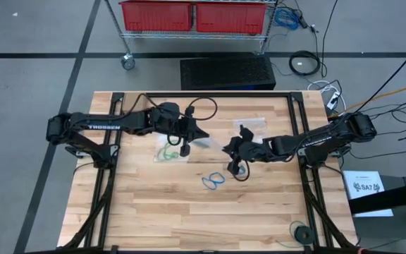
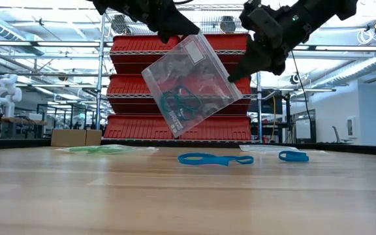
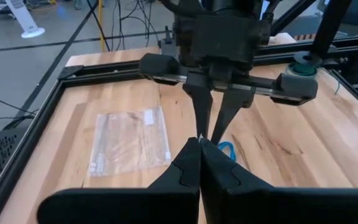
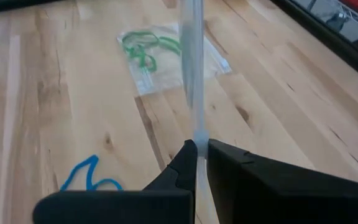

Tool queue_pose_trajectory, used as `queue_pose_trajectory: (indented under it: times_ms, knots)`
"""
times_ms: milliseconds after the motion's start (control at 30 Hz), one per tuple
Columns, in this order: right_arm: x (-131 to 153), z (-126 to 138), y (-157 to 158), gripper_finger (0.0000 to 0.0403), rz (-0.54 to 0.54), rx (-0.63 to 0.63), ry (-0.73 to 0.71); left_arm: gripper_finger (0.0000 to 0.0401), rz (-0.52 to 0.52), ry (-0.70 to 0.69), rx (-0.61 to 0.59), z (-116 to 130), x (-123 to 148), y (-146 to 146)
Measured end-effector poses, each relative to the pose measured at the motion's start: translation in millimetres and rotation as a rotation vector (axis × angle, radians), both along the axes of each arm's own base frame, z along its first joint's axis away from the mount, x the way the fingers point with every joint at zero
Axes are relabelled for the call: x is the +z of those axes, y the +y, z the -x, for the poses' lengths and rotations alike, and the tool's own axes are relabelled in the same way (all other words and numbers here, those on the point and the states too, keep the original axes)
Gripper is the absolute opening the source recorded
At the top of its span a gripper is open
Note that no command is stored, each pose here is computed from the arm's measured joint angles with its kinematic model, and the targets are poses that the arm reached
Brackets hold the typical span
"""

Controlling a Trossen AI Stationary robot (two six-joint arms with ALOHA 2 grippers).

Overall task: Sort rubber bands
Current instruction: Close the center transparent zip bag

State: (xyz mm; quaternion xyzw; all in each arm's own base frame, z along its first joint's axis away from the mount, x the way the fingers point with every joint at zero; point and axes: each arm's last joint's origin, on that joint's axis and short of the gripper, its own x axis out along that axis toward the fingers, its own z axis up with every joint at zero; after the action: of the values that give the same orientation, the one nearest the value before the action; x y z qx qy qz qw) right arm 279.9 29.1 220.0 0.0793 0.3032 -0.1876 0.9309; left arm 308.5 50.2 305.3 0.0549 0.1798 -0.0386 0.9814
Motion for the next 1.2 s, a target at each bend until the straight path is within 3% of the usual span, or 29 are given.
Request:
queue_pose_trajectory:
  times_ms: [633,1033,1200]
  knots:
    - [-7,6,-1,0.0011,-0.026,-0.038,0.079,0.0,-0.005,0.051,0.057,3,-4,8]
    - [-8,7,-1,0.0111,-0.025,-0.037,0.087,0.0,-0.031,0.117,0.212,11,-24,31]
    - [-5,11,-2,0.0127,-0.022,-0.037,0.098,0.0,-0.02,0.157,0.272,6,-44,52]
